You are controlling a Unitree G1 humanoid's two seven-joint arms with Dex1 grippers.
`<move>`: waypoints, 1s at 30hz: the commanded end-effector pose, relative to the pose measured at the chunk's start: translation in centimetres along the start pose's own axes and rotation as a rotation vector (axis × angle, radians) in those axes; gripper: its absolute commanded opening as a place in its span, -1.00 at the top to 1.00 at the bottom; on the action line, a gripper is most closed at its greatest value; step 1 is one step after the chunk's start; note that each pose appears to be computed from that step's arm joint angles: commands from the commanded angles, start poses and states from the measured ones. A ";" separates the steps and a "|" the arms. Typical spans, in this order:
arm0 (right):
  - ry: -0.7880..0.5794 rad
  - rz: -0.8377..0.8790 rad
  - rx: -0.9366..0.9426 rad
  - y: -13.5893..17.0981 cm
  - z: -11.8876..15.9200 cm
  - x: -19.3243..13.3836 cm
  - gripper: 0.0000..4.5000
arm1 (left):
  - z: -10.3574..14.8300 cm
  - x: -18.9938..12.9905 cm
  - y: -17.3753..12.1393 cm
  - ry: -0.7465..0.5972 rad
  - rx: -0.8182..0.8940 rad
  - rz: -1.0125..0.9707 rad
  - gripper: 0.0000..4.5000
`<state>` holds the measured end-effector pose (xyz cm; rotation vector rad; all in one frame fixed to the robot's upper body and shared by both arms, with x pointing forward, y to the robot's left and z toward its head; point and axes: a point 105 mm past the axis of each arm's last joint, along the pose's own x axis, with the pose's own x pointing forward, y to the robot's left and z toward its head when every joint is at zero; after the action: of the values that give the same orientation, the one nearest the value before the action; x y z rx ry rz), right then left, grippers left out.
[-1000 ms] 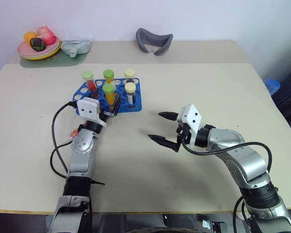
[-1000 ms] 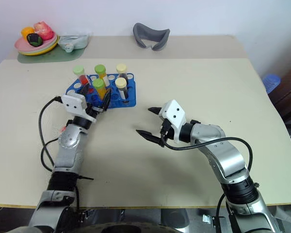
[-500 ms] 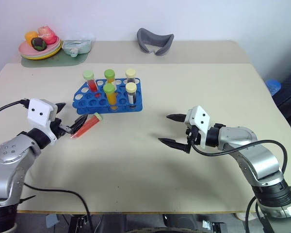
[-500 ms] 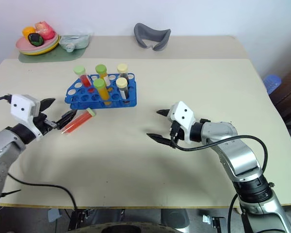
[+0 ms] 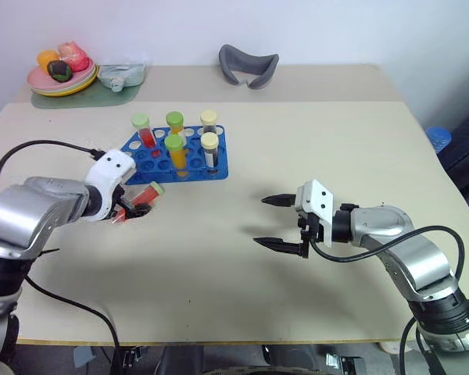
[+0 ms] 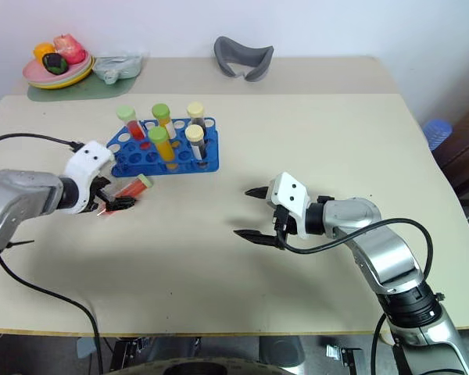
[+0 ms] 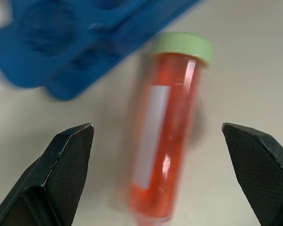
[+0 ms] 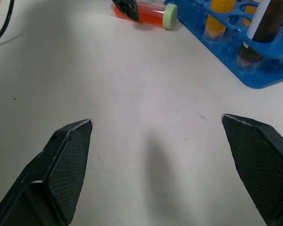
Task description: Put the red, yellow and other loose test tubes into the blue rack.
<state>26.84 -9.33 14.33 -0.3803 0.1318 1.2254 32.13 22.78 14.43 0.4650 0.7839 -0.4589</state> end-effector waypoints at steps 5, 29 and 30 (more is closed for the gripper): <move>-0.043 -0.008 -0.033 0.7 1.3 0.0 -1.00 | -0.5 1.1 1.1 0.138 0.077 -0.034 -0.98; -0.084 -0.042 -0.013 0.7 2.2 -0.1 -1.00 | 0.5 -4.5 0.7 -0.213 0.086 -0.130 0.66; -0.095 -0.056 -0.009 0.5 2.4 -0.1 -1.00 | 0.9 -5.2 0.9 -0.315 0.099 -0.105 0.66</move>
<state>26.07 -8.62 15.09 -0.3423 0.0954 1.1927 29.46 24.19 15.24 0.3909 0.7054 -0.6664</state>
